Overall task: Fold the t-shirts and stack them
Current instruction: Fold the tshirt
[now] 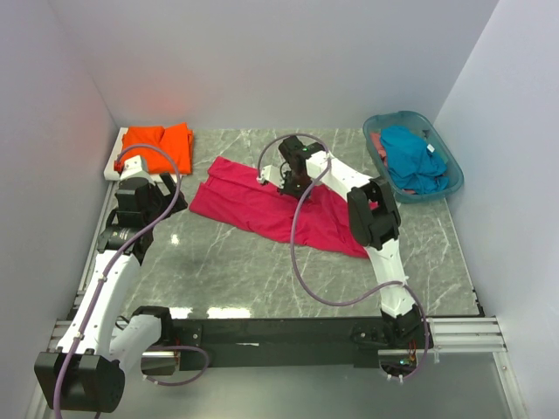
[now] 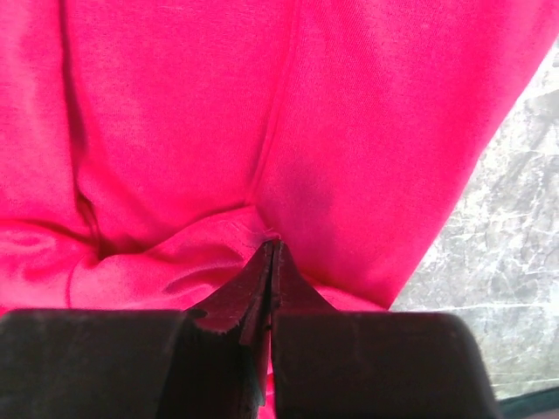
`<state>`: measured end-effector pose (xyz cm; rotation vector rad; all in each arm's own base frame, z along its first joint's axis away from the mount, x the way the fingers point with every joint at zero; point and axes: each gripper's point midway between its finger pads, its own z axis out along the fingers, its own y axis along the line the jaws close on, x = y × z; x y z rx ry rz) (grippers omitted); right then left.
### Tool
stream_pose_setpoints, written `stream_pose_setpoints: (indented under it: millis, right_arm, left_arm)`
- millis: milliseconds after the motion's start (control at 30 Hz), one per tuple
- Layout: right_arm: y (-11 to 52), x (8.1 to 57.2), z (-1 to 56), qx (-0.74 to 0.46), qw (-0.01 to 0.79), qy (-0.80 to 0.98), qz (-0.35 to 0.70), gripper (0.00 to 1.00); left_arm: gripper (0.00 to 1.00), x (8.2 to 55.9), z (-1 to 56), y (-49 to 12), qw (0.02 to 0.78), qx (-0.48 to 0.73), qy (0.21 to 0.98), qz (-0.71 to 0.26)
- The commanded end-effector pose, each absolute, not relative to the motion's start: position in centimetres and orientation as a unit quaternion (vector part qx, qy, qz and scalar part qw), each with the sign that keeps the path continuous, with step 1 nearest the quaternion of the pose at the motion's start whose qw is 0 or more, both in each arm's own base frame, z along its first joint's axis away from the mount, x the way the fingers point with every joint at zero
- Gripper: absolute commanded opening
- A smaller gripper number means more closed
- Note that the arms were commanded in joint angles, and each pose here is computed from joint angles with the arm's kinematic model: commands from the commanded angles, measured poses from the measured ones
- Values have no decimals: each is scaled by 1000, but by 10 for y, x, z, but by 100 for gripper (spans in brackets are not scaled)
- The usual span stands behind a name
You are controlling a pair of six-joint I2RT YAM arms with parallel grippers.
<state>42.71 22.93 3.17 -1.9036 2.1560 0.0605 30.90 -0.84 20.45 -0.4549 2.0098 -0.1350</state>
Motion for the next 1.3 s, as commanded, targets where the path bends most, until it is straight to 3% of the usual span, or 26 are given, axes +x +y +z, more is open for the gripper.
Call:
stream_pose_setpoints:
  millis: [0, 667, 700, 900, 1067, 1133, 1267]
  right_arm:
    - [239, 436, 75, -650, 195, 734, 26, 1]
    - [266, 457, 79, -588, 276, 760, 16, 1]
    - [268, 457, 78, -588, 276, 760, 17, 3]
    - [280, 458, 84, -551, 298, 779, 31, 44]
    - [271, 475, 143, -439, 393, 805, 66, 55]
    - [260, 460, 179, -411, 408, 806, 121, 56]
    - [201, 383, 194, -404, 355, 808, 239, 57]
  left_arm:
    - [95, 312, 211, -12, 524, -177, 831, -63]
    - [95, 312, 210, -12, 523, -177, 832, -63]
    - [95, 312, 210, -12, 523, -176, 831, -63]
    - [95, 312, 210, -12, 523, -177, 831, -63]
    - [96, 312, 207, -17, 518, -176, 833, -76]
    - [96, 313, 205, -29, 511, -173, 835, -110]
    - [96, 314, 189, -57, 471, -219, 830, -202]
